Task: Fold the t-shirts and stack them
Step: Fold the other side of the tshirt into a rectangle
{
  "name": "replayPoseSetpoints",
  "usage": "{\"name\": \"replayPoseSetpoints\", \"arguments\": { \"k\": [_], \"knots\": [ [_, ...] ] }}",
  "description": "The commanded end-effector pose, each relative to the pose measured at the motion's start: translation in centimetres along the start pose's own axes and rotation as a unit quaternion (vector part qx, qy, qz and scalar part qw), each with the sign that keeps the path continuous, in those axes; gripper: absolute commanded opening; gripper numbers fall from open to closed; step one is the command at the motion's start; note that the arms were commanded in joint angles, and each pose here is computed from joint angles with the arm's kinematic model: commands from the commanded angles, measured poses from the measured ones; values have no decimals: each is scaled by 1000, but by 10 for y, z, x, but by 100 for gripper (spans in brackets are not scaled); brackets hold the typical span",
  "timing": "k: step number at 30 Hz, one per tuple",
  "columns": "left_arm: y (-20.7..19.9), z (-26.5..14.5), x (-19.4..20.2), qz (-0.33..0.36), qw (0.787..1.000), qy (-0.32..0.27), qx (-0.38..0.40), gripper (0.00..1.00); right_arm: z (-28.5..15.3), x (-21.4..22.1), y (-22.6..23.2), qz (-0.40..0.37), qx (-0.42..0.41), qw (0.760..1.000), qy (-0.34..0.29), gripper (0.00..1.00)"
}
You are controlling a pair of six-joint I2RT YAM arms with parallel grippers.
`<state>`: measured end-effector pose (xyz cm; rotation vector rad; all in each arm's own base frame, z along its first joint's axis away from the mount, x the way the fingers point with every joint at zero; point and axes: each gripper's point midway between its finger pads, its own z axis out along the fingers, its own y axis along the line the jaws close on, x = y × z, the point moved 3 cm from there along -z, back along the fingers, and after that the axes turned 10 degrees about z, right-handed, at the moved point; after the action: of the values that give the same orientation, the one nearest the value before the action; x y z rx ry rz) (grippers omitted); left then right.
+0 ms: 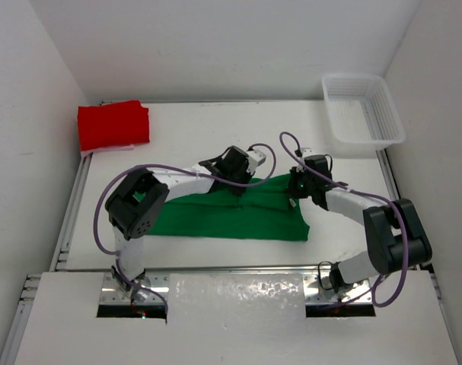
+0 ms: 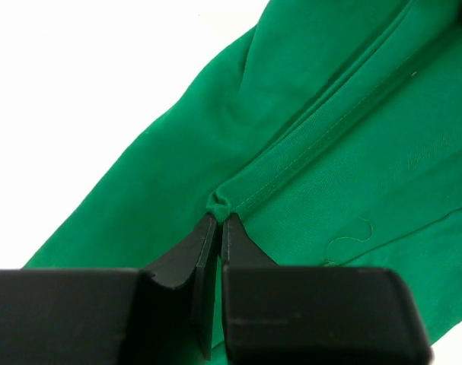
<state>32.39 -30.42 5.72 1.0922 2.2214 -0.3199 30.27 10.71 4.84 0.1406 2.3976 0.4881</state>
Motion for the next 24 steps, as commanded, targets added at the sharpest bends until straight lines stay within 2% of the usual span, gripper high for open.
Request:
{"name": "replayPoseSetpoints", "arguments": {
  "k": [1,4,7,9,11,12,13,15,16,17,19,21,23,24],
  "knots": [
    [11,-7,-14,-11,1000,-24,-16,0,7,-15,1,-18,-4,1000,-19,0],
    [17,-4,-13,-11,999,-2,-32,12,12,-11,-4,-23,11,1000,5,19],
    [28,-1,-6,-10,997,31,-66,19,10,-19,-6,-28,26,999,1,37],
    [35,-5,-19,-5,997,32,-77,30,3,-31,-2,-33,30,999,-14,44],
    [39,-13,-27,-2,997,26,-79,37,-6,-41,0,-35,36,998,-23,45],
    [39,-17,-33,2,997,20,-76,43,-12,-43,1,-36,41,998,-19,47],
    [42,-23,-40,2,997,11,-72,56,-22,-52,2,-36,51,997,-34,48],
    [45,-40,-56,11,998,-13,-65,70,-37,-54,1,-28,71,997,-23,50],
    [47,-49,-63,11,998,-24,-56,89,-43,-52,0,-24,79,996,-18,53],
    [47,-63,-74,12,998,-42,-45,90,-53,-54,-1,-18,89,996,-20,55],
    [58,-83,-80,15,998,-44,-39,91,-65,-39,-6,8,111,994,14,62],
    [78,-105,-77,10,998,-43,-49,91,-78,-18,-11,34,125,990,49,63],
    [124,-128,-43,-27,996,-11,-80,83,-85,-3,-13,52,128,988,67,61],
    [140,-135,-26,-41,995,3,-95,74,-87,16,-19,70,139,984,90,59]
  ]
}}
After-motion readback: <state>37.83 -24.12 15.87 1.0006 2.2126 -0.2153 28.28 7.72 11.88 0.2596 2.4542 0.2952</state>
